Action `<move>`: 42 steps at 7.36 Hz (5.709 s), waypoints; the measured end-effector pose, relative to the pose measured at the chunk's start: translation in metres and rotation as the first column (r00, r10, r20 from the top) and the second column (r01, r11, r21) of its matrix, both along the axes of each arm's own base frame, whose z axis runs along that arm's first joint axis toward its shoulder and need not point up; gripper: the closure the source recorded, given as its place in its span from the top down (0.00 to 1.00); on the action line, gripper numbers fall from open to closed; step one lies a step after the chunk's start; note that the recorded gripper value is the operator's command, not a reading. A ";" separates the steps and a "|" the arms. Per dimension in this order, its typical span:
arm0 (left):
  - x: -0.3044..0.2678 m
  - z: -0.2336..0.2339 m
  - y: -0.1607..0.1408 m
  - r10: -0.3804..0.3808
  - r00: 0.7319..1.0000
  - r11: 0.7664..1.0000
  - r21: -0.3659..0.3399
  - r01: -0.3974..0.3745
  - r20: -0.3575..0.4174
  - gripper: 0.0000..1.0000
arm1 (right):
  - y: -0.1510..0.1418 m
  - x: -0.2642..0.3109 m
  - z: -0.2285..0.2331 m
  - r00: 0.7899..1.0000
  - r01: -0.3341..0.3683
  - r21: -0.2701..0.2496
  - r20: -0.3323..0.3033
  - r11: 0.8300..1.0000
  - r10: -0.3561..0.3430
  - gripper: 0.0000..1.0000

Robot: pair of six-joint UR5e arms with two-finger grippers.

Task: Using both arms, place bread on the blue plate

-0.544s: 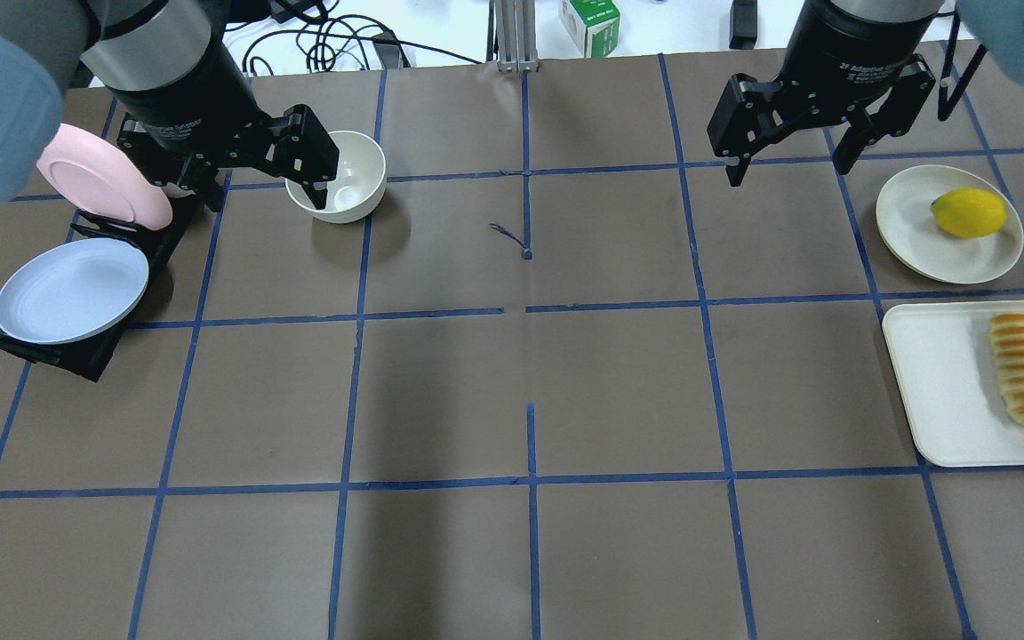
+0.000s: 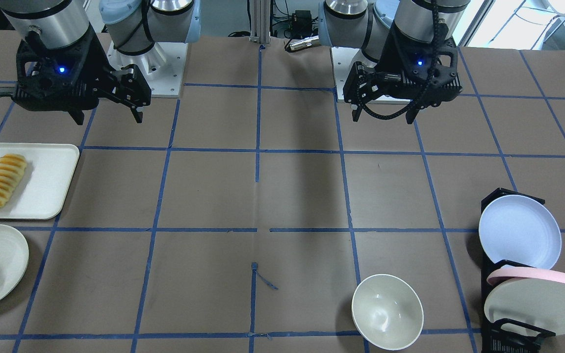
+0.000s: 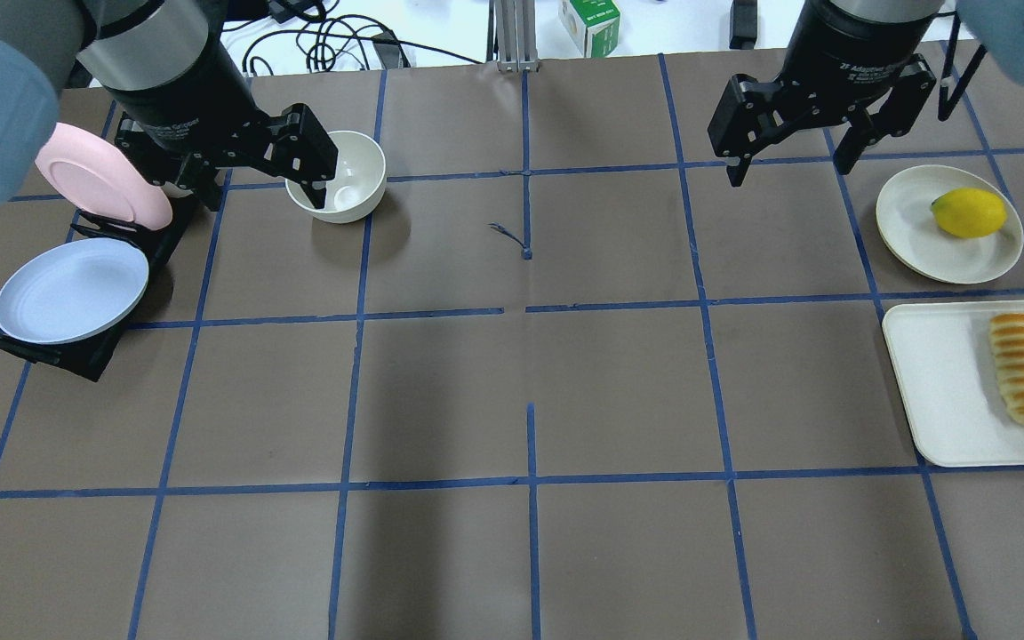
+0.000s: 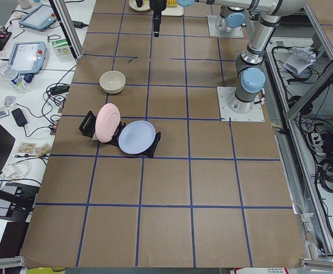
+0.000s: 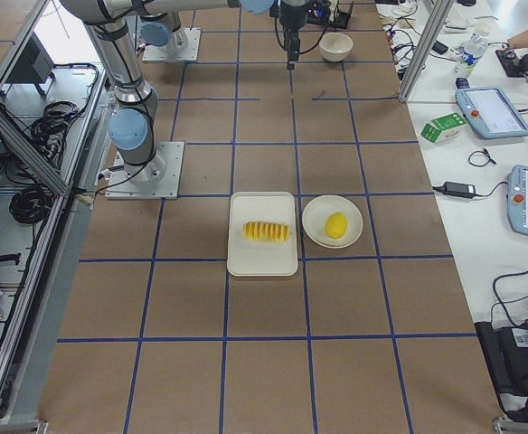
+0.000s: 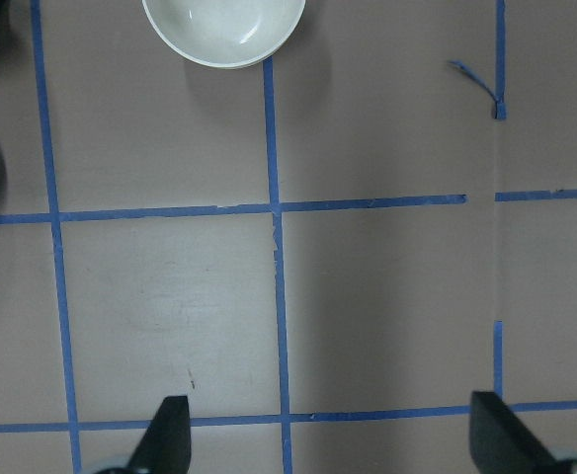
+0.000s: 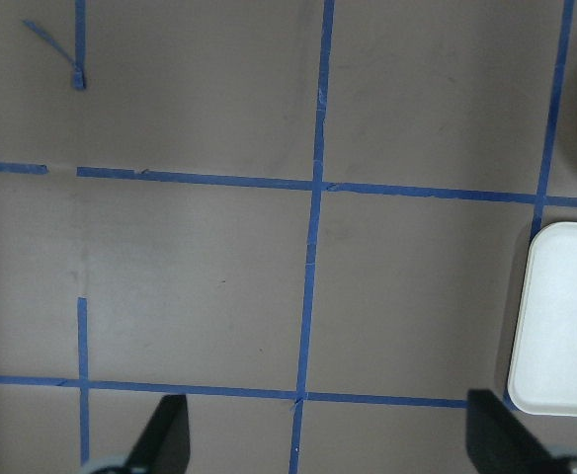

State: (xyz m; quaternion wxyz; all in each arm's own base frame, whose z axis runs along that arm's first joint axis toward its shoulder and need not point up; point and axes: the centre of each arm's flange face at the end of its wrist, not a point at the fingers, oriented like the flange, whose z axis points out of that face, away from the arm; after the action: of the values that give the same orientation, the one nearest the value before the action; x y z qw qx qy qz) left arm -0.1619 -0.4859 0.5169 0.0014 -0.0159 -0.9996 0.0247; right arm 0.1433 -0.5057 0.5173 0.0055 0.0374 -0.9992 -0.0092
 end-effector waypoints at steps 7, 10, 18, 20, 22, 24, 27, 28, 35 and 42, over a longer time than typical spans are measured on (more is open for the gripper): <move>0.199 -0.030 -0.027 0.169 0.986 0.984 0.055 -0.169 -0.001 1.00 | -0.001 -0.001 -0.001 1.000 0.002 0.000 0.000 1.000 -0.002 1.00; 0.332 -0.093 -0.041 0.332 0.943 0.939 0.097 -0.329 -0.014 1.00 | -0.001 -0.001 -0.002 1.000 0.003 0.000 -0.004 1.000 -0.003 1.00; 0.516 -0.243 -0.088 0.502 0.865 0.863 0.084 -0.498 -0.028 0.85 | -0.001 -0.001 -0.002 1.000 0.004 -0.001 -0.005 1.000 -0.004 1.00; 0.525 -0.260 -0.093 0.505 0.862 0.860 0.095 -0.501 -0.031 0.74 | 0.000 -0.001 -0.002 1.000 0.007 0.004 -0.004 1.000 -0.007 1.00; 0.530 -0.272 -0.092 0.511 0.859 0.856 0.112 -0.505 -0.033 0.48 | 0.000 -0.002 -0.002 1.000 0.004 0.003 -0.008 1.000 -0.004 1.00; 0.532 -0.279 -0.089 0.516 0.856 0.851 0.129 -0.508 -0.037 0.30 | 0.002 -0.002 0.000 1.000 0.005 0.003 -0.009 1.000 -0.005 1.00; 0.531 -0.281 -0.087 0.516 0.856 0.851 0.136 -0.507 -0.040 0.00 | 0.003 -0.003 0.001 1.000 0.007 0.001 -0.012 1.000 -0.007 1.00; 0.532 -0.281 -0.087 0.508 0.860 0.856 0.135 -0.499 -0.042 0.00 | 0.003 -0.003 0.002 1.000 0.006 -0.002 -0.010 1.000 -0.006 1.00; 0.492 -0.222 -0.070 0.377 0.915 0.916 0.202 -0.345 -0.144 0.00 | 0.000 -0.016 0.001 1.000 0.029 0.004 -0.001 1.000 -0.029 1.00; 0.247 -0.235 -0.074 0.355 0.880 0.923 0.264 -0.279 -0.314 0.00 | -0.006 -0.056 -0.018 0.997 0.073 0.037 0.001 0.997 -0.073 1.00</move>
State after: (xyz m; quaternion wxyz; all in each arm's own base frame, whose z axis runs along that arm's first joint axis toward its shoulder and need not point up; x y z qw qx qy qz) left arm 0.0852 -0.5594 0.2815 0.1800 0.1536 -0.9684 -0.0791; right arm 0.0877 -0.5120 0.4997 0.0031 0.0007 -0.9996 -0.0275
